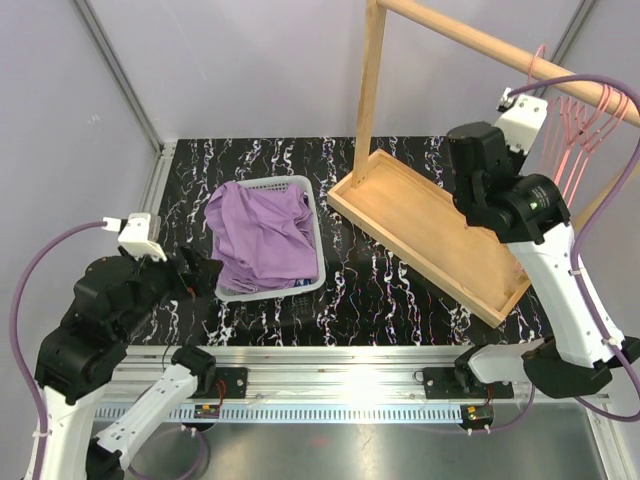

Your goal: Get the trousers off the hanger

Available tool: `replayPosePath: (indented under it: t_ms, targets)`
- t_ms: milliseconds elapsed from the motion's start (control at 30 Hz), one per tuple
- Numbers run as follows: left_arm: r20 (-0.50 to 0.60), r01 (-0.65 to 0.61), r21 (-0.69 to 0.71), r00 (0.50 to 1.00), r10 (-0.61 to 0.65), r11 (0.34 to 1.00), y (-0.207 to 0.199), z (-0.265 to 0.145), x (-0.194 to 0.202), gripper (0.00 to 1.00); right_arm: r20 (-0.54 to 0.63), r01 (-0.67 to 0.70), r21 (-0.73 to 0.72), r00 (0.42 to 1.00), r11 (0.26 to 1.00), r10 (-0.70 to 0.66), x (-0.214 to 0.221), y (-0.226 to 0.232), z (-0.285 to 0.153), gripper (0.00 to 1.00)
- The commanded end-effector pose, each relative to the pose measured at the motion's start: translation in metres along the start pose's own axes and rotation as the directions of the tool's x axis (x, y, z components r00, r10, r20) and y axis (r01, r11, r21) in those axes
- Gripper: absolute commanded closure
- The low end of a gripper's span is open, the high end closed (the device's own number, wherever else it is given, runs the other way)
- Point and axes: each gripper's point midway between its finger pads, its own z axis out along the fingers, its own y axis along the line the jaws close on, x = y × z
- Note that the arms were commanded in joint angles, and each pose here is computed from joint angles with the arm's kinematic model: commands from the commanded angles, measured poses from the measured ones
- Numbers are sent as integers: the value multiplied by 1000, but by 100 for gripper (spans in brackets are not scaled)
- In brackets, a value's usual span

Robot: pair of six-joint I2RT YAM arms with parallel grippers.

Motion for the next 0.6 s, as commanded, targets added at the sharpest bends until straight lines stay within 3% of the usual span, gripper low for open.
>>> replayPosePath:
  t_ms: [0,300,367,400,500,567]
  targets:
    - [-42,-93,-16,995,92,996,7,2,6,1,66,-183,166,982,969,175,9,-54,-9,100]
    - [-40,-98,-122,995,94,988,31,6,21,1,50,-288,192,958,938,284,49,-95,-25,100]
    - [-33,-88,-146,996,85,985,36,7,23,1,10,-252,132,968,959,252,53,-91,-28,100]
    - [-30,-78,-163,997,74,983,39,8,23,1,18,-297,74,955,952,296,45,-80,-28,100]
    - [-6,-54,-238,999,54,970,51,7,18,1,-27,-311,-67,951,948,309,41,-68,-38,73]
    - [38,-36,-288,998,48,957,58,3,7,1,-51,-325,-151,946,934,321,37,-65,-48,49]
